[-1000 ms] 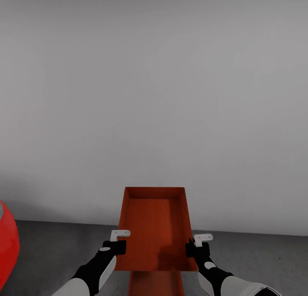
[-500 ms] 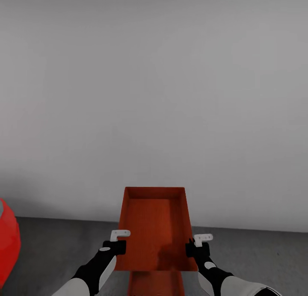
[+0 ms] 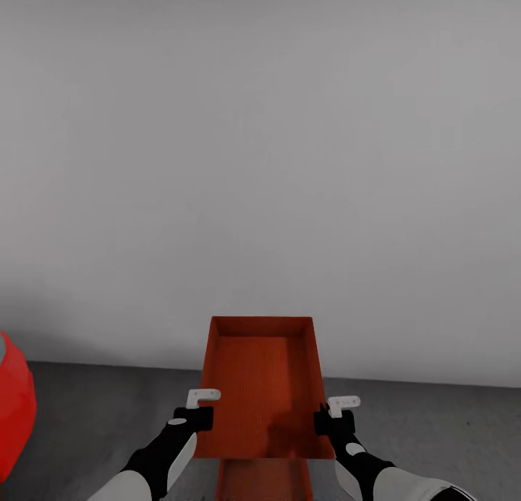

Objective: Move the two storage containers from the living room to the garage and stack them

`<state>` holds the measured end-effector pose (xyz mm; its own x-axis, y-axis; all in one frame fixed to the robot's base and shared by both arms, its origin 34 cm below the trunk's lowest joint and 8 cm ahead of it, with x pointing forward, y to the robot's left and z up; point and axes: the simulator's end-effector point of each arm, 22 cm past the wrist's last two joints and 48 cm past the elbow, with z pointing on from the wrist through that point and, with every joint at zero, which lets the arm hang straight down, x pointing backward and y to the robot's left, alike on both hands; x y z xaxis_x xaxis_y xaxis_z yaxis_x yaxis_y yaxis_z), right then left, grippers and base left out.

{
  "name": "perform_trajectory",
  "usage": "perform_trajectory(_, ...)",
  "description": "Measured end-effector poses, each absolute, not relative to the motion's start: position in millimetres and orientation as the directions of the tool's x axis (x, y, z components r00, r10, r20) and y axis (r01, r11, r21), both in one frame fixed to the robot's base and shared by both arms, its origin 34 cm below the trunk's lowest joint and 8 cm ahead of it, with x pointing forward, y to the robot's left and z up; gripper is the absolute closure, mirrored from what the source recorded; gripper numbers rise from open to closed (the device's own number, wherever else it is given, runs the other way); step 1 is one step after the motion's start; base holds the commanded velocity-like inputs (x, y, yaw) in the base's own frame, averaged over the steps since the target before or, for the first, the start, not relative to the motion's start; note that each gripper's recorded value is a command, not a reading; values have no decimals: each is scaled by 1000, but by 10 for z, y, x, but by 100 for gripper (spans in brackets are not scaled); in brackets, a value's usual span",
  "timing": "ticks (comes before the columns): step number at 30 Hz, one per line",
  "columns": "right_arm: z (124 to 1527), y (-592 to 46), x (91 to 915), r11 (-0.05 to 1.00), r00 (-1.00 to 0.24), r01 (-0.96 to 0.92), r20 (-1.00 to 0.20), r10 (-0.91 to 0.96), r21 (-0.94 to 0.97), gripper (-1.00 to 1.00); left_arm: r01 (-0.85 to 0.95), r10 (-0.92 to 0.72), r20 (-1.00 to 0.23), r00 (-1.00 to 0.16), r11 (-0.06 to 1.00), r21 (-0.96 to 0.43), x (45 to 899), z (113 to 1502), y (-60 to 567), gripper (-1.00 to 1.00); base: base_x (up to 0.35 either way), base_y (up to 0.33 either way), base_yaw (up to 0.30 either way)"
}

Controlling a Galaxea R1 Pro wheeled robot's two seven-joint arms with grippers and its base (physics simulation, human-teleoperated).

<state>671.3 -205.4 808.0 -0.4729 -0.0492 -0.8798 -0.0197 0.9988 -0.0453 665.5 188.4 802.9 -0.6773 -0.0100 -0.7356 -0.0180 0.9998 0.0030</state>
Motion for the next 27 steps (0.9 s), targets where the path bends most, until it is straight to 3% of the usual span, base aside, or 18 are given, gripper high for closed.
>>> perform_trajectory(27, 7849, -2056, 6644, 999, -510, -22, -858, -50, -45, 100, -18, -10, -706, -709, 1000, 4, 6582, 7799, 1881, 100, 0, 0, 0)
